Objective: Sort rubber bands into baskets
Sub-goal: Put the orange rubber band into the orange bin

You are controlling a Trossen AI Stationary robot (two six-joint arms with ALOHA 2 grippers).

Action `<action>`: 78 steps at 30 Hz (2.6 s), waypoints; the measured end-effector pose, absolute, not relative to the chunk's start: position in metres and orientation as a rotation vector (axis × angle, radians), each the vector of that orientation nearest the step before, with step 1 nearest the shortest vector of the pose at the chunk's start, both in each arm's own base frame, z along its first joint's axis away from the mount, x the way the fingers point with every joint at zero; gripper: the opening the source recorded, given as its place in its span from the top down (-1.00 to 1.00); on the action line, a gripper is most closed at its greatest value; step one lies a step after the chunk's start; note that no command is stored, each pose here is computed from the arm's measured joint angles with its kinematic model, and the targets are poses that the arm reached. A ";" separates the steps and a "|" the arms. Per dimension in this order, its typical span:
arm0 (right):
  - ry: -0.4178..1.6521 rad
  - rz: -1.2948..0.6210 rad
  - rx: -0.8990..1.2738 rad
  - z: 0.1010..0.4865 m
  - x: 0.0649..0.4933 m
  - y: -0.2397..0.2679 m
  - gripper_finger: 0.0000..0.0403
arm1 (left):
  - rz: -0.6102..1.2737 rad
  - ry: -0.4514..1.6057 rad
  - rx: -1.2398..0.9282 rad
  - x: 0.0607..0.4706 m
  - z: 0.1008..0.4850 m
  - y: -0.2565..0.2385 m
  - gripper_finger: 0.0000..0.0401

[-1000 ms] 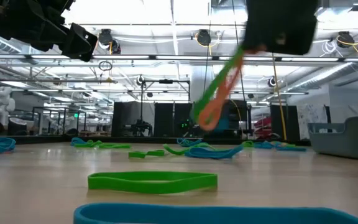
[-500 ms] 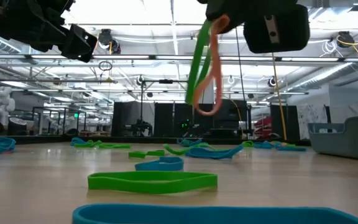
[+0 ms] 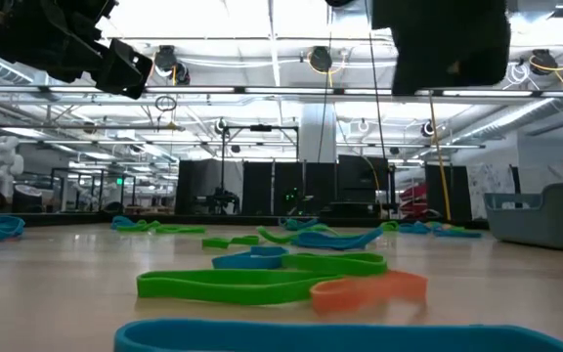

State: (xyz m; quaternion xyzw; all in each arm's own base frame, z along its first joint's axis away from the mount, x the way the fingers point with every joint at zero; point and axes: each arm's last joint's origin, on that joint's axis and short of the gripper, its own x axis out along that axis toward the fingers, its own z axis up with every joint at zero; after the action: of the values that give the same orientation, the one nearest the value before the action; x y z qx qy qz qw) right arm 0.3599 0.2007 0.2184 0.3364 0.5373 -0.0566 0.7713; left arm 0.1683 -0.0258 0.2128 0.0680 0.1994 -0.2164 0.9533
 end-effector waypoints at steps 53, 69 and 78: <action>1.035 0.229 0.092 0.190 0.373 0.219 1.00 | -0.144 0.644 -0.008 0.179 0.186 -0.020 0.00; 1.483 0.019 0.440 0.261 0.287 0.204 1.00 | -0.173 0.612 -0.013 0.168 0.195 -0.027 0.00; 1.589 -0.050 0.429 0.259 0.253 0.233 1.00 | -0.111 0.609 -0.019 0.166 0.197 -0.025 0.00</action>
State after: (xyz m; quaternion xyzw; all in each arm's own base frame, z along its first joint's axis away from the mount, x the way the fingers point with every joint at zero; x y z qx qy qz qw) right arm 0.2530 0.2325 0.2592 0.1913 0.7076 -0.0221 0.6798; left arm 0.1655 -0.0249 0.1968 -0.0095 0.2995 -0.0546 0.9525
